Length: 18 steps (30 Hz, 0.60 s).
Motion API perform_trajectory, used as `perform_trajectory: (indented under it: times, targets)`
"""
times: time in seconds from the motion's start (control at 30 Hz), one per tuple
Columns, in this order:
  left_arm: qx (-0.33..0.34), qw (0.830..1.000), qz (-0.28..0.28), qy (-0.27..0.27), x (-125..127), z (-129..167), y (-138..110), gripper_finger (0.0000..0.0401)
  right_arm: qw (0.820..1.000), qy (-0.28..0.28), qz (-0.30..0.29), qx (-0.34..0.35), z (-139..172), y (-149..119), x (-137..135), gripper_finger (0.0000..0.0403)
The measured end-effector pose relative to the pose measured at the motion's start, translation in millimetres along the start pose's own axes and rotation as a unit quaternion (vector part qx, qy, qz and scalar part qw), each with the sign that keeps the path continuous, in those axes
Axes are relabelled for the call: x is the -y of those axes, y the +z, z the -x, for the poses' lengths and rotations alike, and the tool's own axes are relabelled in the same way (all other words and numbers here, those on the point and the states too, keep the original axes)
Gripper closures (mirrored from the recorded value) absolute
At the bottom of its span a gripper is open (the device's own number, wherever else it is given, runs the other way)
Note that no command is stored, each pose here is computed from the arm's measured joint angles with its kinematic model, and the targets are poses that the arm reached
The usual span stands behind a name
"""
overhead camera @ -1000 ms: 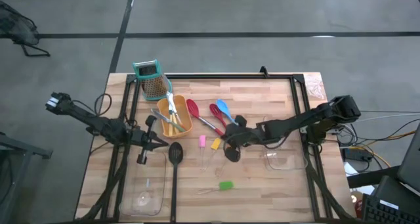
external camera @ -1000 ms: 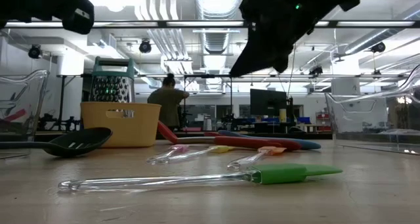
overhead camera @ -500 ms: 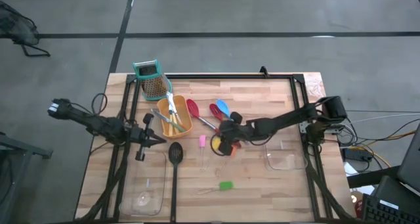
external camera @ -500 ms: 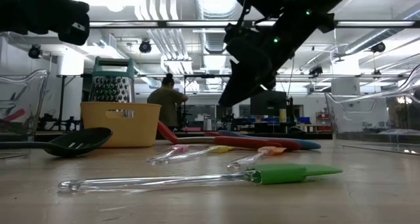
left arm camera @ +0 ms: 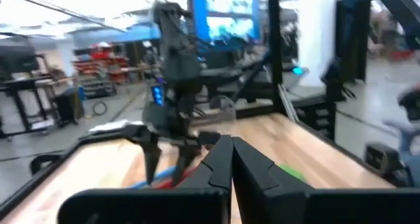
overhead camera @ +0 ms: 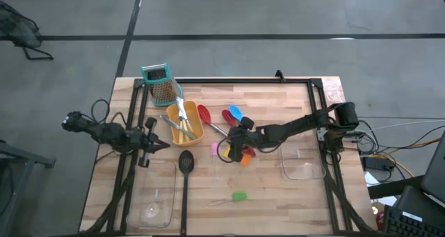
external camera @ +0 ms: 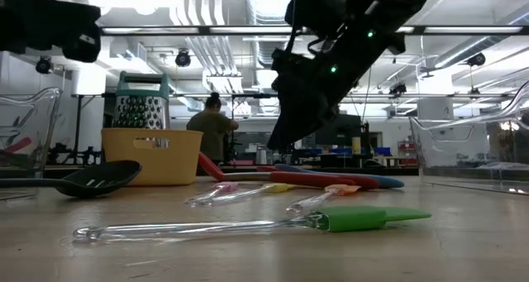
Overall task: Pick & Place Kitchen Items
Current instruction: Put the red and silver slotted spoon into the right transparent bin
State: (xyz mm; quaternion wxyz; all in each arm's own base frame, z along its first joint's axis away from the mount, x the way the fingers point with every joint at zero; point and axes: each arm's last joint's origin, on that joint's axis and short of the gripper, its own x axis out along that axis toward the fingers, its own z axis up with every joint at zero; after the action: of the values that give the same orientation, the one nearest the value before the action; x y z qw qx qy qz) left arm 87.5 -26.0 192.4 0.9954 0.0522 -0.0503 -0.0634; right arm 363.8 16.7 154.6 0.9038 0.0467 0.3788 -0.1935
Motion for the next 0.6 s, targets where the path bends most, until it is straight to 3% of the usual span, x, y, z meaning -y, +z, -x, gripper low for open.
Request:
perform_trajectory:
  times: [0.23,0.6]
  targets:
    - [-0.004,0.999,0.019,0.037,-1.9,-0.3,-1.5,0.0377,0.999,-0.012,0.025,-0.032,-17.8,-4.4,-3.1,0.0229]
    - [-0.017,0.999,0.013,0.048,-2.0,-1.8,-3.4,0.0383,0.994,-0.04,0.036,-0.096,-43.8,-8.7,-2.5,0.0266]
